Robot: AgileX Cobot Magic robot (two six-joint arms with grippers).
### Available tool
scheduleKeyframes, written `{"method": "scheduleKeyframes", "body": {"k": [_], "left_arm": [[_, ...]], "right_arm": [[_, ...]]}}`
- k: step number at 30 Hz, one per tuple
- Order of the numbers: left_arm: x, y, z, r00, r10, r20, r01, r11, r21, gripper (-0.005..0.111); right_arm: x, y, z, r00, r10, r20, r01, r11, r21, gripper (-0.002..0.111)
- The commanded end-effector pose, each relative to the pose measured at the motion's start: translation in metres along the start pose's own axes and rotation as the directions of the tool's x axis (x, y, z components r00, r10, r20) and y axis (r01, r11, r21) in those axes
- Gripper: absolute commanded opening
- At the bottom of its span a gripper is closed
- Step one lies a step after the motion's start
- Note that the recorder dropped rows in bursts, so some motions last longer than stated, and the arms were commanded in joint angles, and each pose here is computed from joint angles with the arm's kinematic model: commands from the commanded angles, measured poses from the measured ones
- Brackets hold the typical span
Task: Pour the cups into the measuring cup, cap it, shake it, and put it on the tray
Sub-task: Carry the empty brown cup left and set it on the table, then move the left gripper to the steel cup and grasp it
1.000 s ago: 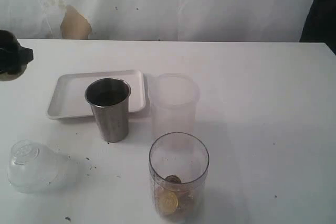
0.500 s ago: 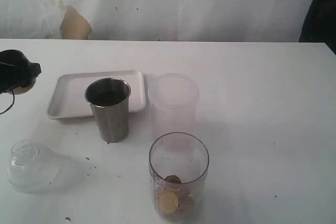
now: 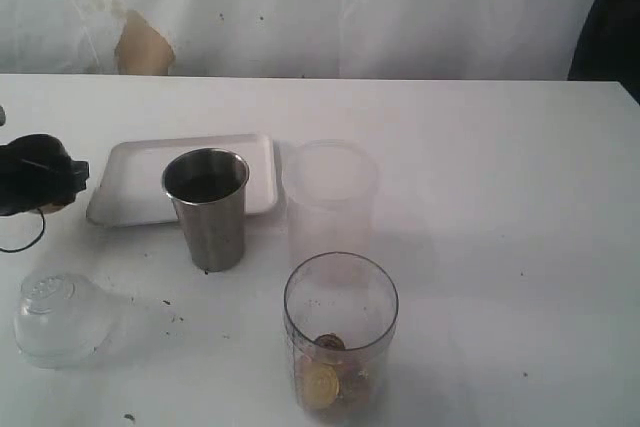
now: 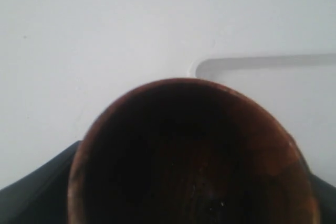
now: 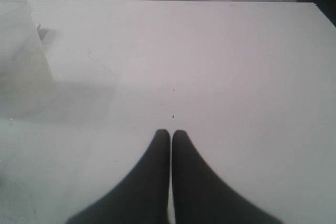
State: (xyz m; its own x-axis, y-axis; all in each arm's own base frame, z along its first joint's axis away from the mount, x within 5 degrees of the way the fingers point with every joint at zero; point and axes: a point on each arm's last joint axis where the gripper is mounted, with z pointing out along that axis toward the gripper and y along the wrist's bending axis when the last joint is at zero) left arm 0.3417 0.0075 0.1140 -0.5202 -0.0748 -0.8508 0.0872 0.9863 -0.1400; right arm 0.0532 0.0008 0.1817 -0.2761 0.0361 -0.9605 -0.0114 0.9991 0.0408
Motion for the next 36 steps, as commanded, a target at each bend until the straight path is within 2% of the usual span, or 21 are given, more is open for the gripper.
{"method": "scheduleKeyframes", "body": {"k": [1, 4, 8, 11, 14, 21, 31, 34, 36], "left_arm": [[0.004, 0.002, 0.004, 1.000, -0.006, 0.010, 0.006, 1.000, -0.009, 0.013], [0.007, 0.002, 0.007, 1.000, -0.008, 0.023, 0.008, 1.000, 0.001, 0.032], [0.007, 0.002, 0.010, 1.000, -0.009, 0.029, 0.009, 1.000, 0.005, 0.063], [0.005, 0.003, 0.011, 1.000, -0.011, 0.025, 0.011, 1.000, -0.003, 0.080], [0.005, 0.003, 0.011, 1.000, -0.011, 0.024, 0.011, 1.000, -0.004, 0.090], [0.001, 0.004, 0.006, 1.000, -0.010, 0.000, 0.010, 1.000, -0.021, 0.096], [-0.045, -0.004, -0.029, 0.996, 0.016, 0.093, -0.011, 0.999, -0.045, 0.096], [-0.061, -0.009, -0.043, 0.987, -0.048, 0.154, 0.052, 0.999, -0.017, 0.096], [-0.074, -0.020, -0.059, 0.982, -0.064, 0.176, 0.054, 0.997, 0.062, 0.096]], "right_arm": [[0.000, 0.000, 0.000, 1.000, 0.003, 0.015, -0.003, 1.000, -0.004, 0.001], [0.000, 0.000, 0.000, 1.000, 0.003, 0.015, -0.003, 1.000, -0.004, 0.001], [0.000, 0.000, 0.000, 1.000, 0.001, 0.015, -0.001, 1.000, -0.004, 0.001], [0.000, 0.000, 0.000, 1.000, 0.001, 0.015, -0.001, 1.000, -0.004, 0.001], [0.000, 0.000, 0.000, 1.000, 0.001, 0.015, -0.001, 1.000, -0.004, 0.001], [0.000, 0.000, 0.000, 1.000, 0.001, 0.015, -0.001, 1.000, -0.004, 0.001], [0.000, 0.000, 0.000, 1.000, 0.001, 0.015, -0.001, 1.000, -0.004, 0.001], [0.000, 0.000, 0.000, 1.000, 0.001, 0.015, -0.001, 1.000, -0.004, 0.001], [0.000, 0.000, 0.000, 1.000, 0.001, 0.015, -0.001, 1.000, -0.004, 0.001]]}}
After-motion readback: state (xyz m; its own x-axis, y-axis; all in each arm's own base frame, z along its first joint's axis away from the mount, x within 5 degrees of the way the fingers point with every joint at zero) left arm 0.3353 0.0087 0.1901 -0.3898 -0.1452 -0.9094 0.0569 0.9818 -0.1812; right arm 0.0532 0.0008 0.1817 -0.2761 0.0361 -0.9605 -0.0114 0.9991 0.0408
